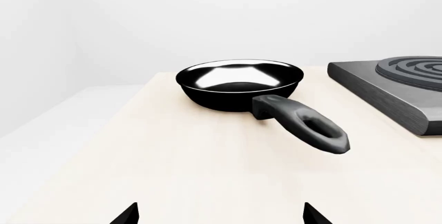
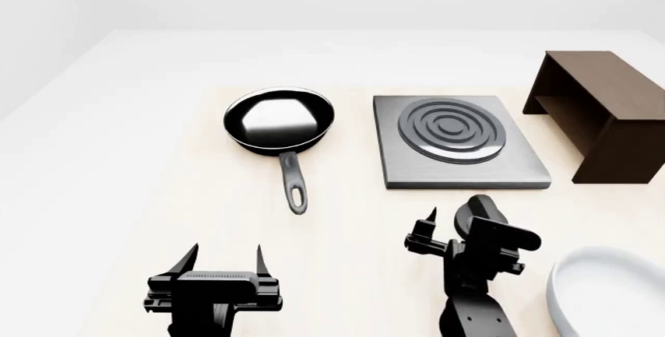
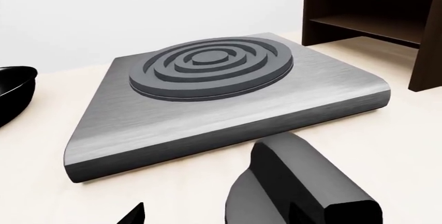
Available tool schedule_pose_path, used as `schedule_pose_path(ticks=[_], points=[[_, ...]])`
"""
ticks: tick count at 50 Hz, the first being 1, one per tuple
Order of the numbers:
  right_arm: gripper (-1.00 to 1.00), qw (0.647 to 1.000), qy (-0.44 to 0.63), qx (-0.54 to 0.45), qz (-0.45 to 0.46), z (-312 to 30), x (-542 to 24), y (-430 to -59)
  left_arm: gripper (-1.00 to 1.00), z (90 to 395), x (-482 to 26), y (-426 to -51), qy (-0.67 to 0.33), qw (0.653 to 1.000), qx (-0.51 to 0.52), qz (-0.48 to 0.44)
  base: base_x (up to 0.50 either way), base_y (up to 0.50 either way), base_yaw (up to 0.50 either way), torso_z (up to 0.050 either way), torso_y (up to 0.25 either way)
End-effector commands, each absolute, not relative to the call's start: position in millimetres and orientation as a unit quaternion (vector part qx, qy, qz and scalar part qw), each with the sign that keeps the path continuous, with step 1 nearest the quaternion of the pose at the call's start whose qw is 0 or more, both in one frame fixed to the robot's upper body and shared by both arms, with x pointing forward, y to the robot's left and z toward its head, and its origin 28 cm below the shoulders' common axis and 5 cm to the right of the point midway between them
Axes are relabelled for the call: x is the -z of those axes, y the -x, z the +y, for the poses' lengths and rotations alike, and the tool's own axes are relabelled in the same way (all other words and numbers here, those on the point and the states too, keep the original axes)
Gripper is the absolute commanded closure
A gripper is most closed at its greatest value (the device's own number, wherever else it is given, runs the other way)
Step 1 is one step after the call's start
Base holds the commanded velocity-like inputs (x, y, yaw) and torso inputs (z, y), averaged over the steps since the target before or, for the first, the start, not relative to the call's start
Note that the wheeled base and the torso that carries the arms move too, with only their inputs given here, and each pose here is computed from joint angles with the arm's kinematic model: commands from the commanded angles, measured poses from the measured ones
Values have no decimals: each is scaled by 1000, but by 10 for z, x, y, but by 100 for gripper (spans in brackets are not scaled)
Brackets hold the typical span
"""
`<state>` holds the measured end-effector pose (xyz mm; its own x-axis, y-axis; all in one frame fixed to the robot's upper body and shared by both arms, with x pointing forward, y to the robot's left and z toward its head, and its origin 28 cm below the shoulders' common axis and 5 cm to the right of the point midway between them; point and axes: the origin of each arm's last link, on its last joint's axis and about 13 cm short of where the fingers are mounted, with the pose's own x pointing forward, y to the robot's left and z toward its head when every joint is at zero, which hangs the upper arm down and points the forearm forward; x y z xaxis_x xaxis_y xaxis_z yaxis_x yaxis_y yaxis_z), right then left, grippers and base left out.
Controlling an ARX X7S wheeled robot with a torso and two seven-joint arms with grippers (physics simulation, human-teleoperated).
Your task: Turn on the stove.
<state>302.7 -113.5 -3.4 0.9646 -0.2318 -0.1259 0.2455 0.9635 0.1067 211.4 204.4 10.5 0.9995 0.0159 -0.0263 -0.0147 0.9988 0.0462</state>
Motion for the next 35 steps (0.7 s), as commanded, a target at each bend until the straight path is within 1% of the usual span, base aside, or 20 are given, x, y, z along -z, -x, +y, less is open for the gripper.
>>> schedule_pose_path(ticks=[1, 13, 16, 22, 35], points=[[-100, 989, -59, 118, 59, -1136, 86, -3050, -100, 2043, -121, -2115, -13, 1000, -4, 8, 0, 0, 0, 0, 0], [-100, 989, -61, 126, 53, -1132, 102, -3044, -100, 2043, -121, -2115, -13, 1000, -4, 8, 0, 0, 0, 0, 0], [-100, 987, -76, 137, 39, -1133, 81, -3025, -100, 2043, -121, -2115, -13, 1000, -4, 8, 0, 0, 0, 0, 0], [-100, 975, -117, 187, -5, -1166, -3, -2987, -100, 2043, -121, -2115, -13, 1000, -4, 8, 0, 0, 0, 0, 0], [-100, 975, -118, 190, -6, -1161, 7, -2974, -100, 2043, -121, -2115, -13, 1000, -4, 8, 0, 0, 0, 0, 0]])
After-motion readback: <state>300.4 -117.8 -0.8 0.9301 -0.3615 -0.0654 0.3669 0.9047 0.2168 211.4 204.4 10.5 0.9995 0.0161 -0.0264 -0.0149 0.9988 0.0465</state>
